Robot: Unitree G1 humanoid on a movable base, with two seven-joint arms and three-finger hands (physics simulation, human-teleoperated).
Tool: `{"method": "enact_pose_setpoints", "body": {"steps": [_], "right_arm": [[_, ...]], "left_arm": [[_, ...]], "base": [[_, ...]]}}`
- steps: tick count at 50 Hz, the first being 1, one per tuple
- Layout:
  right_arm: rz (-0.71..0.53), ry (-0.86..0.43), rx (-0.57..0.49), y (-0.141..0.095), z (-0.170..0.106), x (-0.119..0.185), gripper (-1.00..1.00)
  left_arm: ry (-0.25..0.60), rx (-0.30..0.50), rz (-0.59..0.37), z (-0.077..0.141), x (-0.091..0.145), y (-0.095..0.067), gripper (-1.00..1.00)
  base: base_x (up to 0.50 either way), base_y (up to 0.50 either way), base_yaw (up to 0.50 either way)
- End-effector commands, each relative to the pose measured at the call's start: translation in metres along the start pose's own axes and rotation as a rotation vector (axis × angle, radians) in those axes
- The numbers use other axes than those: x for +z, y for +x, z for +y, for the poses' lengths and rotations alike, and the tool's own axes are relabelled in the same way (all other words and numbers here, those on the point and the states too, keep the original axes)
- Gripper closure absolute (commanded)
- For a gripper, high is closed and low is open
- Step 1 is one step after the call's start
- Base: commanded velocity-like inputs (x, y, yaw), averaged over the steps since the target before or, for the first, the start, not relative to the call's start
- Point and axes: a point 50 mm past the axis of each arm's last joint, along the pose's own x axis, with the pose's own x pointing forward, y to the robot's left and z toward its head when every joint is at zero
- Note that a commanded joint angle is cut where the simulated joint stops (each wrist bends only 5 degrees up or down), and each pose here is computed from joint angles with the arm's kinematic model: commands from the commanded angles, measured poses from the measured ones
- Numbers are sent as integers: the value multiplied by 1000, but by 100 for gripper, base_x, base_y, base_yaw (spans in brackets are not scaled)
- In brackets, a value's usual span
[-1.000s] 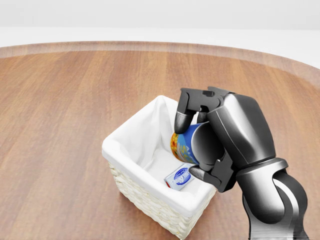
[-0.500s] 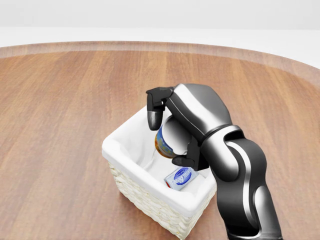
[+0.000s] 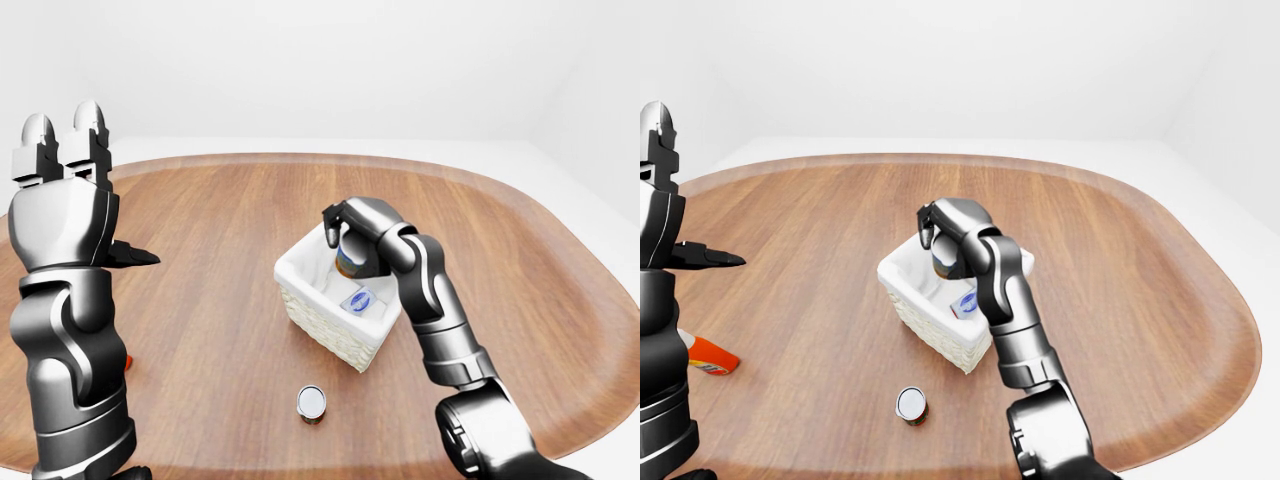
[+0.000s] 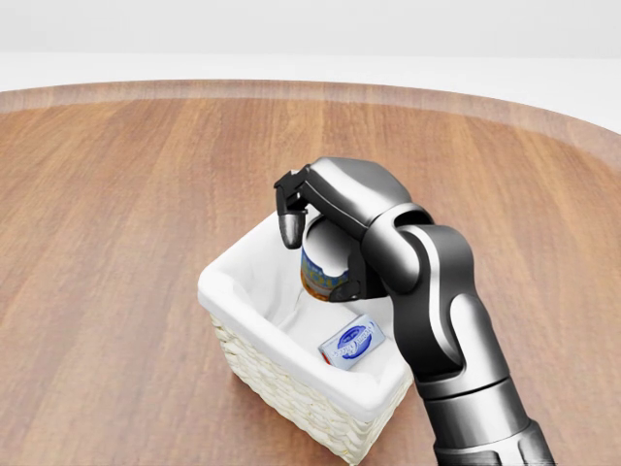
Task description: Pick up the alphabet soup and the cream cheese box, and put them in the basket.
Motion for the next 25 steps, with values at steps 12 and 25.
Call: {"method": "enact_pose_setpoints", "body": {"steps": [12,25], "right_arm": [[54,3,58,24,7,-15,100],[78,25,77,28,19,-29,100]], "left_arm": [[-6,12,-4,2,1,-2,-100],[-10,14,-3,2,0,-1,-100]], "base": [[0,0,0],[0,0,0]]}}
